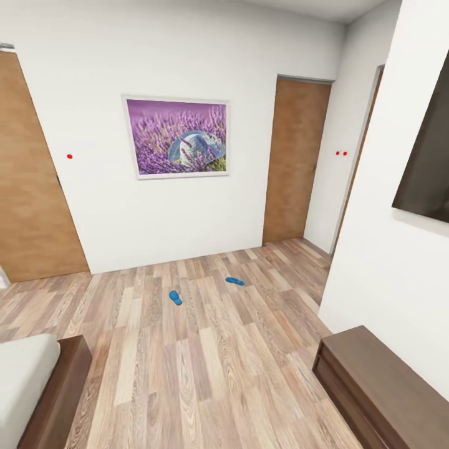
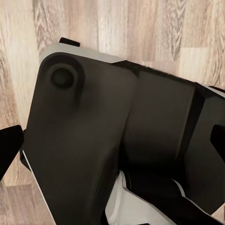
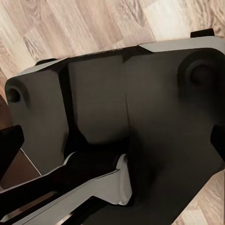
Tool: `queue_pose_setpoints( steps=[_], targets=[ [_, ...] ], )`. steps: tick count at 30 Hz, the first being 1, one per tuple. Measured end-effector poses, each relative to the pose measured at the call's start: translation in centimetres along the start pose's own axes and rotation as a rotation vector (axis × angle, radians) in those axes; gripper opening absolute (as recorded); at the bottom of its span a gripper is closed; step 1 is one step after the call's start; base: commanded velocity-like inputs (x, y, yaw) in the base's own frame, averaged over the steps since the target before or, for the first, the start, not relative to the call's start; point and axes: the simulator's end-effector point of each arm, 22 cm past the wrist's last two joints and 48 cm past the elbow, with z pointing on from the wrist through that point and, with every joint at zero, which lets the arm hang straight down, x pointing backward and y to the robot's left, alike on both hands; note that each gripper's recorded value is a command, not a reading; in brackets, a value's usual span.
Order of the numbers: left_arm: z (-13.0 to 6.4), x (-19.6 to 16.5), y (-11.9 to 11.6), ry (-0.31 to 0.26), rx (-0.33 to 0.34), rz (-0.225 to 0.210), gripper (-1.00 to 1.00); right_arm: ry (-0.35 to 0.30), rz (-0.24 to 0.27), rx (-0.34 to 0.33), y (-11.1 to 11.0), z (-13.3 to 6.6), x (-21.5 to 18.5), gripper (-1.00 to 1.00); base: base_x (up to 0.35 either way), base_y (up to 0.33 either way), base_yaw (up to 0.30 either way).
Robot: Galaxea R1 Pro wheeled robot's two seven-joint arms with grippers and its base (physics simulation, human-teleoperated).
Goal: In the bedroom, move the book from the bed onto either nightstand, and place the two sandals side by side next to the bed.
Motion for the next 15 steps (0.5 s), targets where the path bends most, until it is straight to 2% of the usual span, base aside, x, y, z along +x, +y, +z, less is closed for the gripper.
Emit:
queue_pose_setpoints(
  steps=[15],
  targets=[
    [-0.02, -0.14, 0.41, -0.002, -0.005, 0.001, 1.00, -0.002, -0.001, 0.001, -0.01, 0.00, -0.08, 1.00, 0.157, 0.000, 0.222]
  ],
)
